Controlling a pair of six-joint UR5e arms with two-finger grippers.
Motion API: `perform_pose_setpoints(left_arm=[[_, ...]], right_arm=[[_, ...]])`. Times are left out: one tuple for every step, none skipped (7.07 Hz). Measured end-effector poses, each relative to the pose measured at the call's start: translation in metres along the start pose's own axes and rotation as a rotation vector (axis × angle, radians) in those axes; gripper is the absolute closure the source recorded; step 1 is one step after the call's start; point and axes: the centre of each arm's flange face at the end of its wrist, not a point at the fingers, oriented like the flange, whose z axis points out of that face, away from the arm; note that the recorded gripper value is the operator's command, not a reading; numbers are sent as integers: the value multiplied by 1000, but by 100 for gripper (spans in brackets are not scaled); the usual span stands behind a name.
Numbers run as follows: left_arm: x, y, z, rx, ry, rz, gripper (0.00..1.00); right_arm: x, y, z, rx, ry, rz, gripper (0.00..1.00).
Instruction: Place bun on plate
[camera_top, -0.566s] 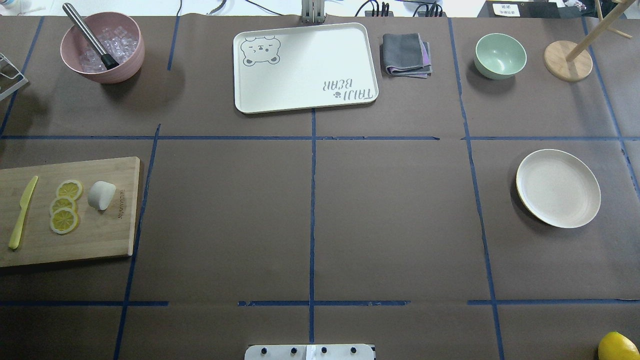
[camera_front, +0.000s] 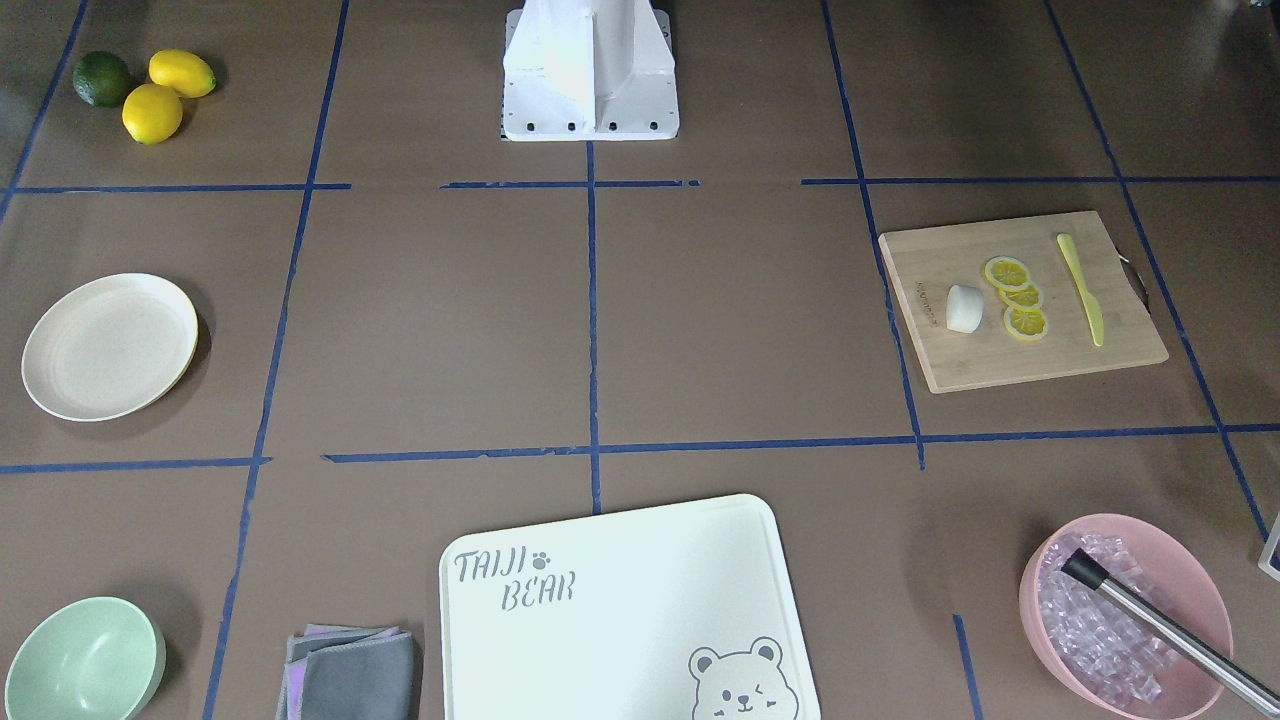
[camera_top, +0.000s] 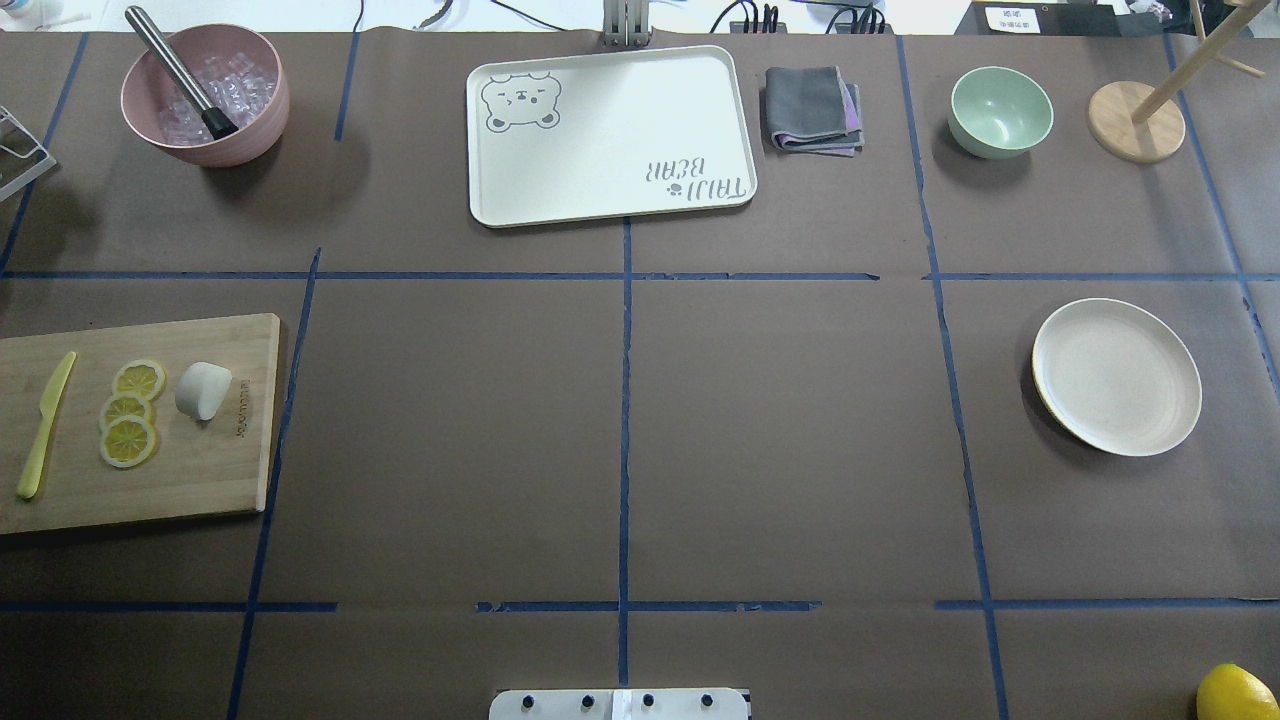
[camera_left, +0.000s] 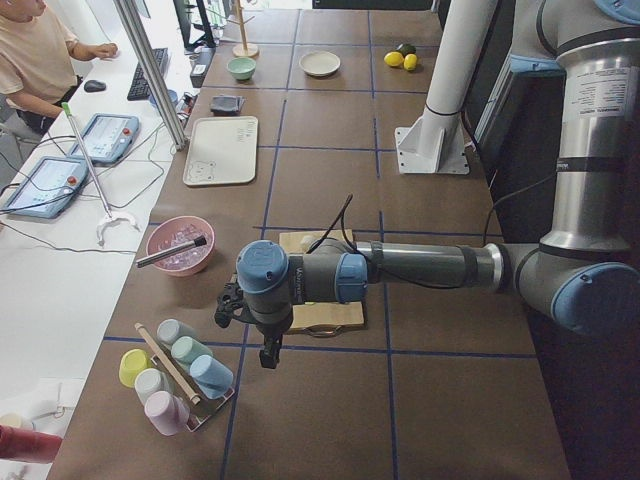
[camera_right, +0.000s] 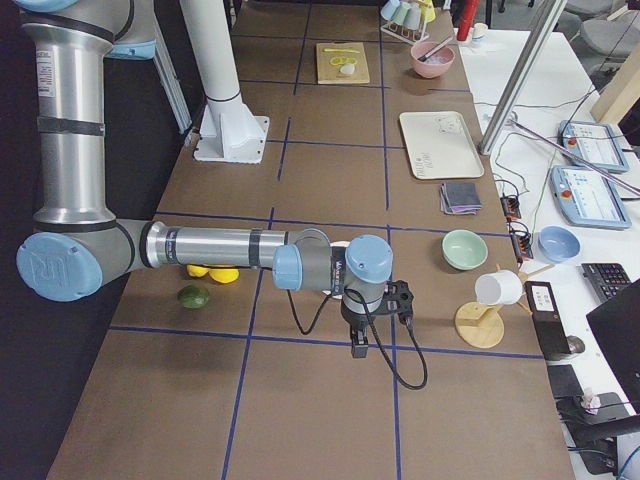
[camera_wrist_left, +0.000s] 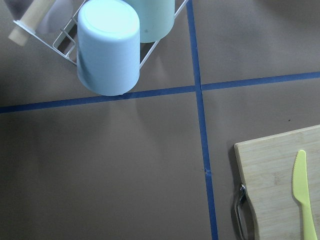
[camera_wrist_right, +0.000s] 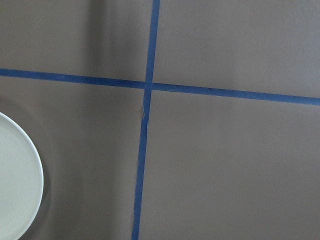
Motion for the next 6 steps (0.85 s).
perform_pose_setpoints(left_arm=[[0, 0, 0, 0, 0, 0, 0], [0, 0, 0, 0, 0, 0, 0], [0, 0, 0, 0, 0, 0, 0], [0, 0, 0, 0, 0, 0, 0], [0, 0, 0, -1, 0, 0, 0], [0, 1, 1, -2, 0, -1, 0]], right_arm=[[-8, -3, -4, 21, -9, 53, 0], [-23, -7, -5, 65, -22, 67, 1], [-44, -8, 9, 100, -40, 18, 2], [-61, -7, 36, 110, -57, -29, 2], [-74, -5, 65, 125, -82, -45, 2], [-93, 0, 92, 144, -120, -36, 2]])
